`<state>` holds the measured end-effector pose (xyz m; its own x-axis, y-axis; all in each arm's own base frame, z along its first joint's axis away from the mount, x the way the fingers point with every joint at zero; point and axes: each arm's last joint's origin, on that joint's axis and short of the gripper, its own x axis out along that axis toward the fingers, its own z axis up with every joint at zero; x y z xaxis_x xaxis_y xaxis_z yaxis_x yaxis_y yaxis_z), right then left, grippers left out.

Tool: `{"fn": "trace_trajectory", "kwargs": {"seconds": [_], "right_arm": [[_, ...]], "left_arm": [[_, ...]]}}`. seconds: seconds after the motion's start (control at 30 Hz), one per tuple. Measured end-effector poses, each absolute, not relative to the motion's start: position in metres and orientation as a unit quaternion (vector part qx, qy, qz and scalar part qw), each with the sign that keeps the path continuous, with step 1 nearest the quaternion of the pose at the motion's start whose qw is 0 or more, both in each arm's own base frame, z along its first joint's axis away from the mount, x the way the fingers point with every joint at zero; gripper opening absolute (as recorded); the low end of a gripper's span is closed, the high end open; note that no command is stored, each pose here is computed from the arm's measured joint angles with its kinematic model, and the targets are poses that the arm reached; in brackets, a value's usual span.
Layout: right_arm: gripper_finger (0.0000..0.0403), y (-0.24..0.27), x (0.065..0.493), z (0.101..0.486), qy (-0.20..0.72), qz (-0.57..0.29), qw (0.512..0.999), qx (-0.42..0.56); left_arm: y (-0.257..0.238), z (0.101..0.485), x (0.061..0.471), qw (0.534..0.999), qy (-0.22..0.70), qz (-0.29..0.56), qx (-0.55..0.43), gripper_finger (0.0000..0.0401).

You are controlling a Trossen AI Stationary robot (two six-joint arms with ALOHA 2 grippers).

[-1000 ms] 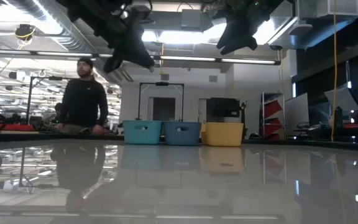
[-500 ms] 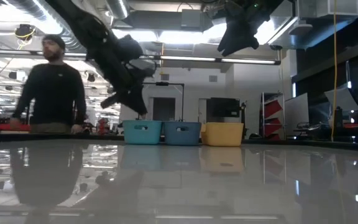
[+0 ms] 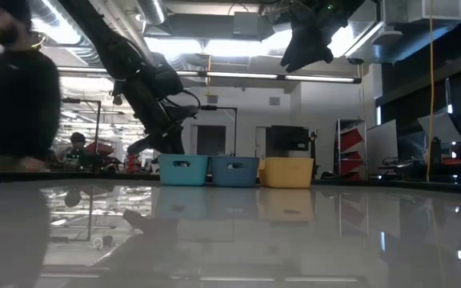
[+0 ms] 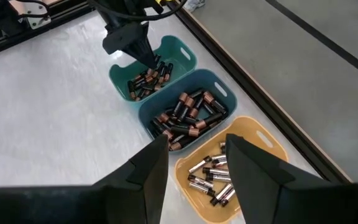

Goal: Sort batteries
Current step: Put the brown battery into the green bin

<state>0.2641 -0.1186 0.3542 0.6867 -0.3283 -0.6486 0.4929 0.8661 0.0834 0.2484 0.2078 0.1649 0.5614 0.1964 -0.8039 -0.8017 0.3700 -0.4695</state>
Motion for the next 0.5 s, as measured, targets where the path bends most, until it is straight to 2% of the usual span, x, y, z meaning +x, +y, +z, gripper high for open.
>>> {"fn": "trace_trajectory", "kwargs": {"seconds": [0.5], "right_arm": [[0.0160,-0.1178,0.2645,0.3542,0.323,-0.223,0.909,0.139]], "left_arm": [[0.2067,0.1673,0.2486,0.765,0.334,0.307,-0.456,0.0134]]}}
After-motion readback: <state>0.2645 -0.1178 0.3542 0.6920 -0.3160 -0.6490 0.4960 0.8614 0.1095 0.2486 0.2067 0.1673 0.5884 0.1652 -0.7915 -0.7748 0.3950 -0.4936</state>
